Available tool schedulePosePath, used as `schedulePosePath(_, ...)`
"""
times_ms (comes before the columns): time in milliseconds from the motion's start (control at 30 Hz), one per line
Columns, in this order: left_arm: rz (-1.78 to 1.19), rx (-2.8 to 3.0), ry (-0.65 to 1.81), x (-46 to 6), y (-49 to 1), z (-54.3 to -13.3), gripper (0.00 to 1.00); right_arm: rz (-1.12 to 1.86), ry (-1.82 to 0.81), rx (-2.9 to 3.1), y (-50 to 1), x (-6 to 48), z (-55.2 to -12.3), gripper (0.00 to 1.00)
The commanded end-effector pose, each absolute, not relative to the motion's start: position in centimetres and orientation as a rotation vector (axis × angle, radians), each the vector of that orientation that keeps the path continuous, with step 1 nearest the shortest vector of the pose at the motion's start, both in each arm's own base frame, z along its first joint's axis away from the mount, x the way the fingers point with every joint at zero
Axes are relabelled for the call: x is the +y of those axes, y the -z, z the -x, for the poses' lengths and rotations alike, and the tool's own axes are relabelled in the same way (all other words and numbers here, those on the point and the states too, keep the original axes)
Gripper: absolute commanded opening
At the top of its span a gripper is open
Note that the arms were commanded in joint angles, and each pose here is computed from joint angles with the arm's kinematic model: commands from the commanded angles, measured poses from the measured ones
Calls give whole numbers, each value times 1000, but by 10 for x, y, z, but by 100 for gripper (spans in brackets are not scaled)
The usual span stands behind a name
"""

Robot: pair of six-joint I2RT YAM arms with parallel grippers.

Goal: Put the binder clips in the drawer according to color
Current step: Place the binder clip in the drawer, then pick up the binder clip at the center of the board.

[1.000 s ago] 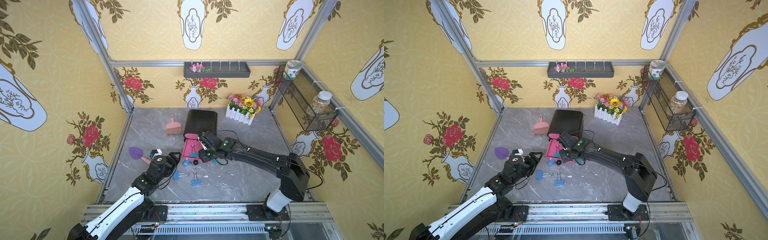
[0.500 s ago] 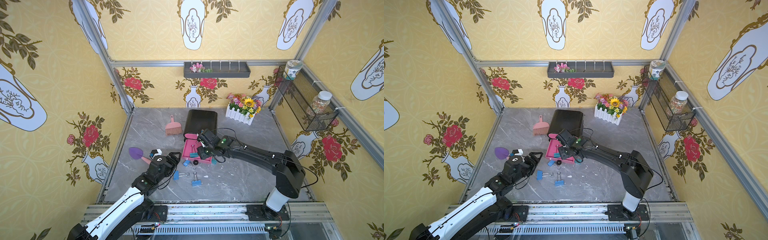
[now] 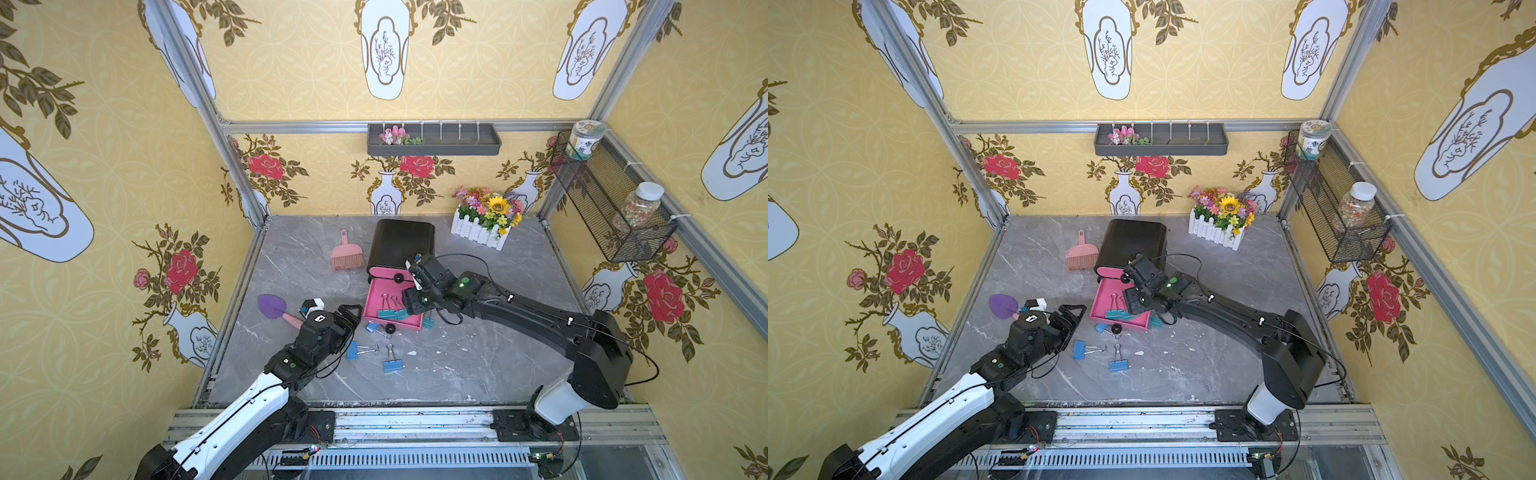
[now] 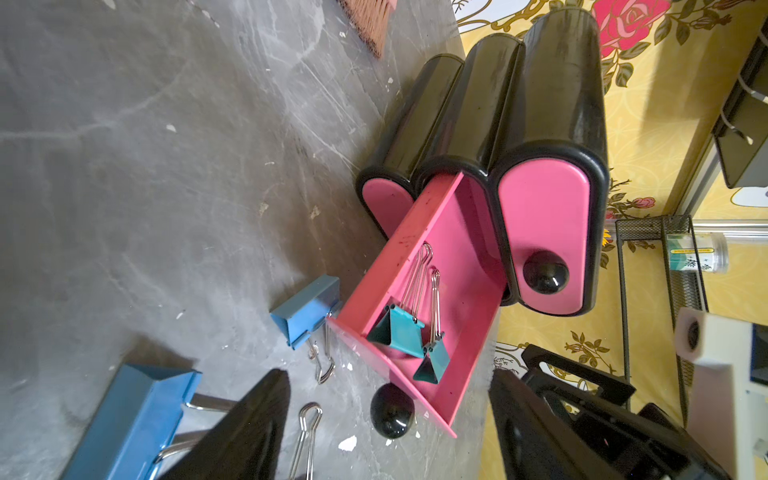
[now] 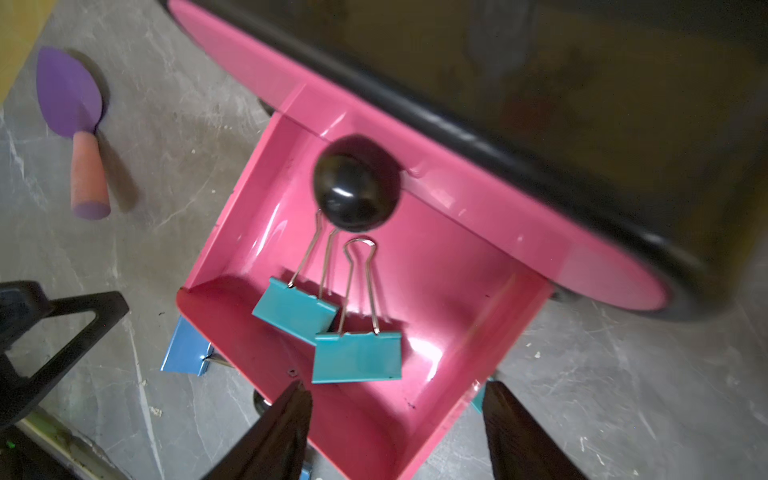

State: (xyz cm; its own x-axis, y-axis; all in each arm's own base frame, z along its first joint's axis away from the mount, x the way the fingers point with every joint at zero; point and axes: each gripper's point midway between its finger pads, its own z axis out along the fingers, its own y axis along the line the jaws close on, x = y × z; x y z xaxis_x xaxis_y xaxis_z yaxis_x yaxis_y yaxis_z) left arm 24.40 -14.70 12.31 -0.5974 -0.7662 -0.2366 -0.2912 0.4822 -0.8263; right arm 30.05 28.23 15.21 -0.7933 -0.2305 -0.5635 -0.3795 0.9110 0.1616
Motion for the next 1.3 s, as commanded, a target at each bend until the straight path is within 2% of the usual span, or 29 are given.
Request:
schedulePosePath(0,850,2122,1040,-149,-128,-246,81,287,-387,2529,-147,257,-307,66)
schedulePosePath(167,853,2133,1034,-149,-124,-246,81,88,-438,2600,-119,211,-302,59)
schedulePosePath(300,858,2133,1039,-150,-122,-246,80,13,-457,2650,-96,198,-293,55)
schedulePosePath(633,892,2164,1093,-160,-107,-248,73,-80,-550,2716,-53,210,-286,48)
schedulePosePath(1000,889,2151,1047,-149,-108,-242,73,-64,-524,2720,-52,210,-287,47)
schedulePosePath(1267,897,2142,1046,-145,-109,-239,73,-100,-444,2729,-46,222,-304,38)
